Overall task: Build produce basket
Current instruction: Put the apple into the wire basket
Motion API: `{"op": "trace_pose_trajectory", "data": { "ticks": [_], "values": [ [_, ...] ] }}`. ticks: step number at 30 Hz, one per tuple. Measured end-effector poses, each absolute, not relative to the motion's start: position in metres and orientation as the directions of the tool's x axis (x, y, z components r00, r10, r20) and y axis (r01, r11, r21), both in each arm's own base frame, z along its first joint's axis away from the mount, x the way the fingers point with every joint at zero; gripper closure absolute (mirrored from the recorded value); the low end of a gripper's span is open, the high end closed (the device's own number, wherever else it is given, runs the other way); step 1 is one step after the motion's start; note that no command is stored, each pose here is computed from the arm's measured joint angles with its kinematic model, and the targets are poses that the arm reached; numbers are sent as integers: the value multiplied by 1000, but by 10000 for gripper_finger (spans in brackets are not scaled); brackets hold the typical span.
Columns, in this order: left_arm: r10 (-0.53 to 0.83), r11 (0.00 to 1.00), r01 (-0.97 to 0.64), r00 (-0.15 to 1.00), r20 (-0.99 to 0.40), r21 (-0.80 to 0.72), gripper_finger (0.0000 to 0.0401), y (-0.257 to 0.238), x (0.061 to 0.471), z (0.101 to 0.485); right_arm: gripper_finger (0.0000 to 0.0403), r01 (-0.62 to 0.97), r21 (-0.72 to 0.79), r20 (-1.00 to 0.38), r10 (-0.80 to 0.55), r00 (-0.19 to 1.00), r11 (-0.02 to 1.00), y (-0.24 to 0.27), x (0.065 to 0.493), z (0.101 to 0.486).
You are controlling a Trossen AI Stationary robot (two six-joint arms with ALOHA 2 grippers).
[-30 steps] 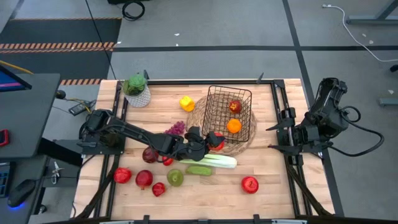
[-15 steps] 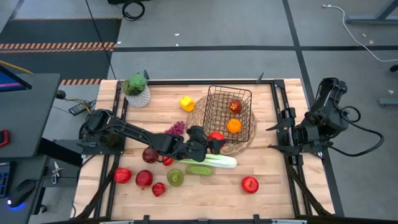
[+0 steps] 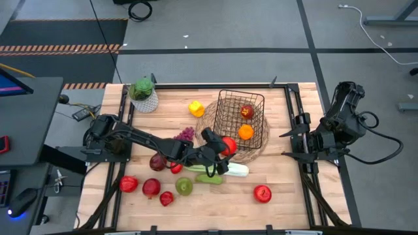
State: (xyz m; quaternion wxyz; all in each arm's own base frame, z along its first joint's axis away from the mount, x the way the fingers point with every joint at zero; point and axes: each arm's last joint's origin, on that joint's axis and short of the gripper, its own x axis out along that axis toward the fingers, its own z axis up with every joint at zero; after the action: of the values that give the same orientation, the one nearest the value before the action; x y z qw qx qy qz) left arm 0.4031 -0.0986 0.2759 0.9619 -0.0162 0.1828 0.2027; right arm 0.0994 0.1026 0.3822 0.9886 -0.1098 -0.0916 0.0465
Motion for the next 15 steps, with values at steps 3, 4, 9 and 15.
{"op": "trace_pose_trajectory", "data": {
  "ticks": [3, 4, 9, 15],
  "values": [
    [383, 921, -384, 851, -358, 73, 53, -99, 403, 276, 156, -72, -226, 170, 112, 979, 971, 103, 99, 382],
    [383, 920, -384, 851, -358, 72, 53, -99, 403, 276, 156, -72, -227, 169, 112, 979, 971, 103, 99, 382],
    [383, 920, -386, 852, -357, 66, 53, -99, 403, 276, 156, -75, -234, 160, 114, 980, 969, 103, 100, 381],
    [381, 914, -406, 852, -358, 6, 50, -100, 403, 276, 156, -75, -234, 160, 114, 980, 969, 103, 100, 381]
  ]
}}
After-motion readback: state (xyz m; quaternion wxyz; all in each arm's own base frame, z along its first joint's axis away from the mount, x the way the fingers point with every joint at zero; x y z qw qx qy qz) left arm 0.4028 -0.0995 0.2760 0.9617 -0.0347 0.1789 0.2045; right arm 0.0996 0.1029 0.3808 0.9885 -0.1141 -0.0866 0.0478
